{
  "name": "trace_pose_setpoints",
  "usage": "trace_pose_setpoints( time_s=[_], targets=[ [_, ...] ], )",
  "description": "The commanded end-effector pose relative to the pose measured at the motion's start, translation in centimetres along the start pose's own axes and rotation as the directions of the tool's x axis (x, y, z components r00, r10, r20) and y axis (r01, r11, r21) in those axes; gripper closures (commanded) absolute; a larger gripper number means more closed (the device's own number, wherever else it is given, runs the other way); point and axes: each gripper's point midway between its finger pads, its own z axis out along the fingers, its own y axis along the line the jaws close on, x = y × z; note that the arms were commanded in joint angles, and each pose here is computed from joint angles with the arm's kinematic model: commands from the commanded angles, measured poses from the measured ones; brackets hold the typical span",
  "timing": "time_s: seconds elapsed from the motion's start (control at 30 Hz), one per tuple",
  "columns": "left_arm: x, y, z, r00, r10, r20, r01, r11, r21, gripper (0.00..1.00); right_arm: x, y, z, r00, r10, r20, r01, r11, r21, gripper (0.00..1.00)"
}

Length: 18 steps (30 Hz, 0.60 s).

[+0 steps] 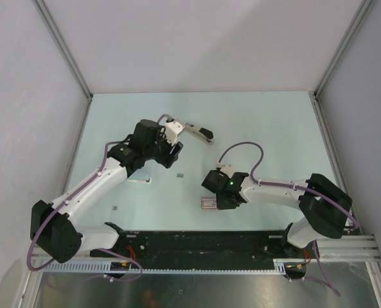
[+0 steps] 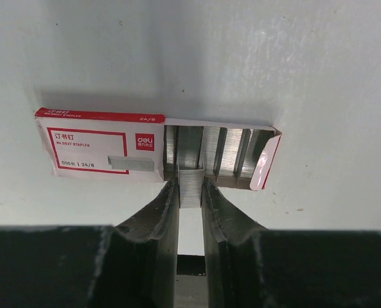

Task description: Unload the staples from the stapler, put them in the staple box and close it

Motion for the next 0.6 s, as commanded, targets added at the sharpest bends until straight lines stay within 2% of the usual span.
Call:
trace_pose_setpoints(
  time_s=[0.0, 0.3, 0.57],
  targets=[
    [-0.95, -0.11, -0.73, 0.999, 0.017, 0.049, -0.018, 1.0, 0.018, 0.33, -1.3, 0.29, -0.49, 0.999, 0.019, 0.041, -0.019, 1.0, 0.007, 0.88],
    [-1.12, -0.18, -0.87, 0.998, 0.018, 0.055, -0.019, 1.0, 0.021, 0.33, -1.2, 0.43, -0.63, 0.999, 0.022, 0.043, -0.022, 1.0, -0.001, 0.75],
    [-1.06, -0.2, -0.9, 0.998, 0.013, 0.055, -0.015, 1.0, 0.022, 0.33, -1.3, 0.62, -0.86, 0.998, 0.018, 0.053, -0.018, 1.0, -0.011, 0.7]
  ],
)
